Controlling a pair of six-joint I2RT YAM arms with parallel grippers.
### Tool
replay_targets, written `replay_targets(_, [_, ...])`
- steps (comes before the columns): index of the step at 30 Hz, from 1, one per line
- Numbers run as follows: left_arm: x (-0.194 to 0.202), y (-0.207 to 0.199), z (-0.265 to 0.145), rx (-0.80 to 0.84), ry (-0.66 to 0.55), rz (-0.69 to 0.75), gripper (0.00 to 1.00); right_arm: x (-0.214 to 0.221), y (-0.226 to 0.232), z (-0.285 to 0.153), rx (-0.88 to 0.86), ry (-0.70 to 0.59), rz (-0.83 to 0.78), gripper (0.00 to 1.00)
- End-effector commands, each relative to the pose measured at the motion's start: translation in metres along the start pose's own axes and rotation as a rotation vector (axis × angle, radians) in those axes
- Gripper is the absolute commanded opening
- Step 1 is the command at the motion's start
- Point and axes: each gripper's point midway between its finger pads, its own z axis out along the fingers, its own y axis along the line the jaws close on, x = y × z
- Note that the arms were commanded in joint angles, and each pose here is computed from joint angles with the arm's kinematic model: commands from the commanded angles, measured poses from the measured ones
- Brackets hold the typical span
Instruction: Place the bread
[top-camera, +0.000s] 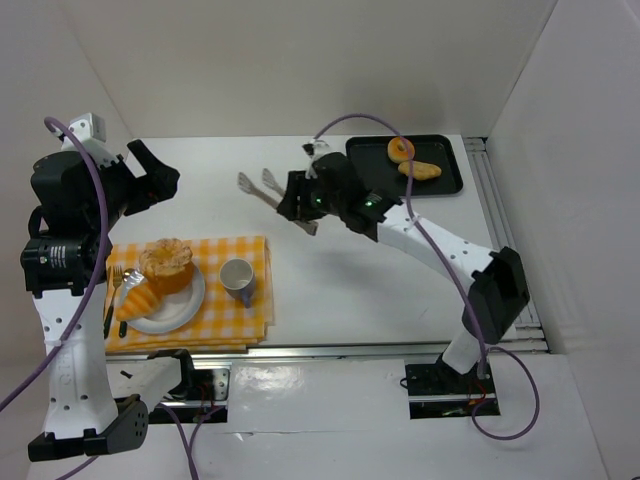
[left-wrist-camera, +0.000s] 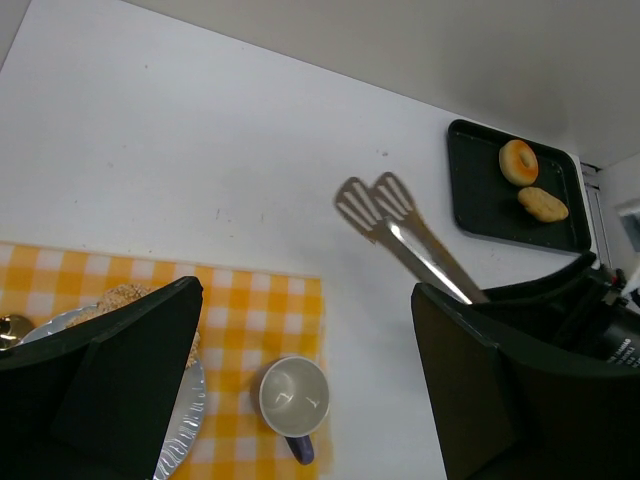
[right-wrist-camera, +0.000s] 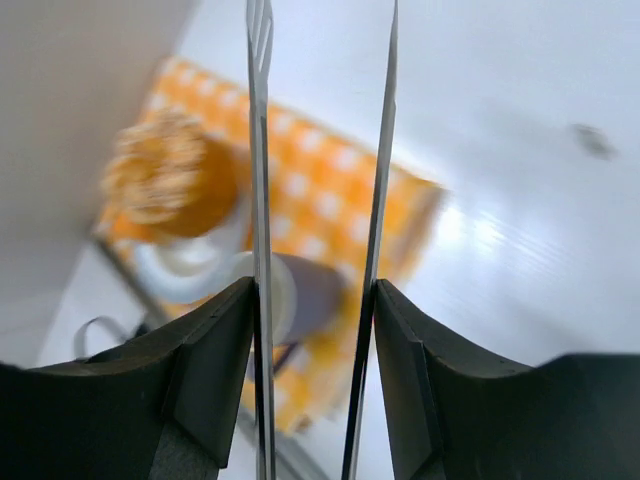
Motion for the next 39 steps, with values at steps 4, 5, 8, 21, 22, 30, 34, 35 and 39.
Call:
replay_targets(4, [-0.010,-0.007,-0.004,0.030,-0.048,-0.001,0.99,0.013,-0.126,-0.053,0.533,-0.097,-0.091,0.57])
replay_targets(5, [-0.010,-0.007,-0.004,0.030,-0.048,-0.001,0.99,0.028,-0.142,-0.052,0.564,-0.075,-0.100,0.57])
replay_targets(8, [-0.011,-0.006,-0.004,0.020,-0.052,-0.001,0.99,0.044,-0.158,-0.043,0.562,-0.070,-0.131,0.57])
replay_targets(21, [0.004,-0.005,0.006,0.039,-0.017,-0.013,0.99,0.057,-0.191,-0.024,0.657,-0.015,-0.108,0.99])
replay_targets(22, [0.004,-0.005,0.006,0.039,-0.017,-0.013,0.99,0.042,-0.192,-0.029,0.684,-0.035,-0.087,0.99])
replay_targets(30, [0.005,-0.005,0.014,0.044,-0.004,-0.015,0.99,-0.020,-0.234,-0.095,0.852,-0.162,0.095,0.99])
replay_targets(34, [0.006,-0.008,0.017,0.062,0.005,-0.015,0.99,0.004,-0.260,-0.113,0.893,-0.123,0.167,0.99])
replay_targets(35, [0.011,-0.006,0.022,0.055,0.023,-0.018,0.99,0.017,-0.268,-0.117,0.907,-0.101,0.187,0.99])
replay_targets(39, [0.022,0.001,0.034,0.045,0.051,-0.012,0.99,0.049,-0.295,-0.126,0.936,-0.062,0.274,0.99])
